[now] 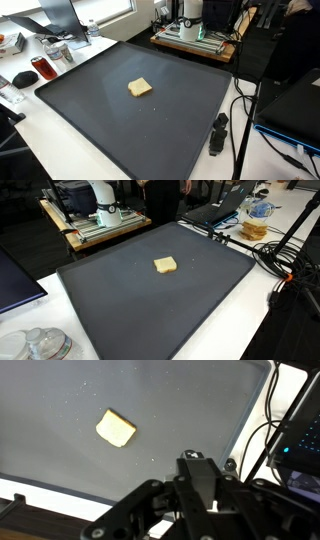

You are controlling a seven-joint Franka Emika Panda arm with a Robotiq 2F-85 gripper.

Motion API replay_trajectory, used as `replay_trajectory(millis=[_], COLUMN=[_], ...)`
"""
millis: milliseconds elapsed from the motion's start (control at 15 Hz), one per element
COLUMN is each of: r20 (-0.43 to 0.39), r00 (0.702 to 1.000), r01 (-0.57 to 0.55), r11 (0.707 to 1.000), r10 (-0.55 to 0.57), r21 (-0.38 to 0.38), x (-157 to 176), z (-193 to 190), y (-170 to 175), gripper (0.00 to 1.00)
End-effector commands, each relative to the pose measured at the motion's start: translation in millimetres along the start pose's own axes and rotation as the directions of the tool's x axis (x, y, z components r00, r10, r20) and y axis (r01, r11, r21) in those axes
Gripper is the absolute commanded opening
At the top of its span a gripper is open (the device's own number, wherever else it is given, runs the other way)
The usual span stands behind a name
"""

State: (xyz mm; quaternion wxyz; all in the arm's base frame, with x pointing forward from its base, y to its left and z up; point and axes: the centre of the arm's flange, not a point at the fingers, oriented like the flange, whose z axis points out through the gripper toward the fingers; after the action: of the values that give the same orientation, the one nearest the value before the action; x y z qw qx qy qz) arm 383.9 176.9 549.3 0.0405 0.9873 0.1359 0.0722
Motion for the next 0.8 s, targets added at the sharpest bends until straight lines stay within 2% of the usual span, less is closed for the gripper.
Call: replay_trajectory(millis=[0,400,733], r20=[0.007,0.056,0.112], r00=[1.000,0.991,0.960], r01=[-0.026,-0.119,-0.256], r11=[1.000,0.992,0.967], r10=[0.026,0.117,0.255], r21=[0.017,0.032,-0.011], x=[13.0,90.1,129.2], z=[3.5,59.6,140.8], y=[5.6,36.9,77.9], gripper=[0.05,0.05,0.05])
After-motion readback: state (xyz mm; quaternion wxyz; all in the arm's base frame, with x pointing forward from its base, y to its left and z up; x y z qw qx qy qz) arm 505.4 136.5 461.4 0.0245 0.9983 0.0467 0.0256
